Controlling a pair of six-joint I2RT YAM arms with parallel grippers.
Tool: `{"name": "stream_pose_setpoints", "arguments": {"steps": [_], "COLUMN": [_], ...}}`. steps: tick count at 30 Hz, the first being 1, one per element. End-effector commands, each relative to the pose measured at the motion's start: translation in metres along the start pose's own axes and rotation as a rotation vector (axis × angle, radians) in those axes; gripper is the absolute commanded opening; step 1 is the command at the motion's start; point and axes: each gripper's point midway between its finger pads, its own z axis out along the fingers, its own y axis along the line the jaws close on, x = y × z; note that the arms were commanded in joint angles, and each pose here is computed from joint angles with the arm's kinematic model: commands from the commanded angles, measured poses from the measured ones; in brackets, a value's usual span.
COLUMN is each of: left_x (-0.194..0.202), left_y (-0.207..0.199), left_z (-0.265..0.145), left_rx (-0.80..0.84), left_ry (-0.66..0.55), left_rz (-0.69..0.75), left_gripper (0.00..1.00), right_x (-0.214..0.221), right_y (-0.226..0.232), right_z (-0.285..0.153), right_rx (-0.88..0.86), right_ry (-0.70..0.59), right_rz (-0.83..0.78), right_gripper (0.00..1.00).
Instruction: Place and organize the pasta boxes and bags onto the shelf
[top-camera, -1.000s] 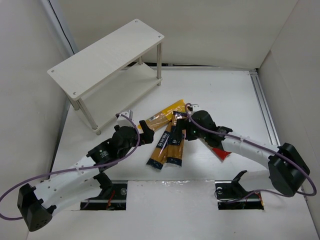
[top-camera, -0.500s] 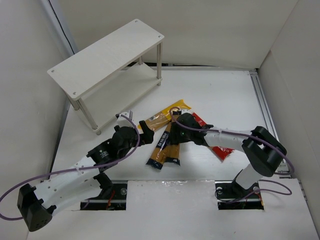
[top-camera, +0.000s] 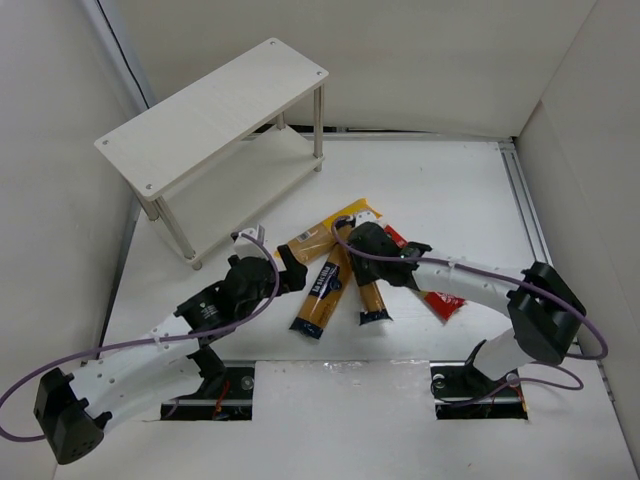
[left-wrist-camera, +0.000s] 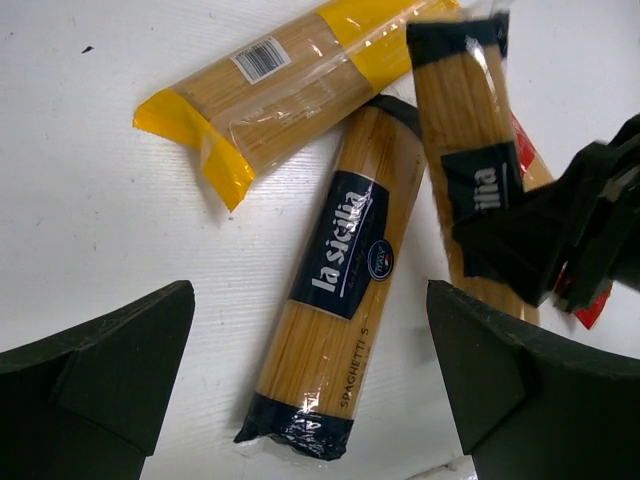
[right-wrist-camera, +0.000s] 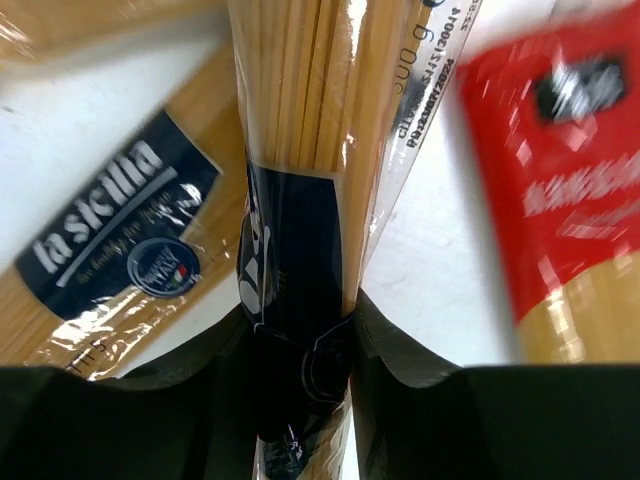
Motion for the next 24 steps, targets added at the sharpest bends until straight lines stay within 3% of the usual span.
{"name": "stream_pose_setpoints", "arguments": {"steps": [1, 4, 9, 15, 19, 22, 23, 24], "left_x": [0.0, 0.007, 0.009, 0.017, 0.028, 0.033, 0.035, 0.042], "left_y": [-0.004, -0.001, -0.002, -0.013, -0.023, -0.024, -0.023, -0.024], "left_z": [0.0, 0.001, 0.001, 0.002, 0.002, 0.005, 0.006, 0.005], "left_rx": [0.039, 0.046, 0.058, 0.111, 0.175, 0.183, 0.184, 0.204], "left_ry": [-0.013, -0.002, 0.001, 0.045, 0.095, 0.105, 0.105, 0.128], "left_rz": [-0.023, -0.022, -0.015, -0.004, 0.006, -0.004, -0.015, -0.014], "left_gripper": [1.0, 1.0, 1.0, 1.0, 1.0, 1.0, 1.0, 1.0], "right_x": [-0.115, -0.176, -0.287, -0.389, -0.466, -0.491, -0.498, -0.5], "right_y": [0.017, 0.028, 0.031, 0.055, 0.074, 0.083, 0.091, 0.09], "right_z": [-0.05, -0.086, -0.186, -0.248, -0.275, -0.285, -0.273, -0.287], "right_rx": [-0.052, -0.074, -0.011, 0.108, 0.336, 0.503, 0.605, 0.683], "right_ry": [-0.34, -0.501, -0.846, -1.153, -1.356, -1.458, -1.482, -1.582], "right_rz": [-0.105, -0.244, -0.438, -0.634, -0.736, -0.746, -0.815, -0.786], "right_gripper": [0.0, 0.0, 0.0, 0.0, 0.0, 0.0, 0.0, 0.0]}}
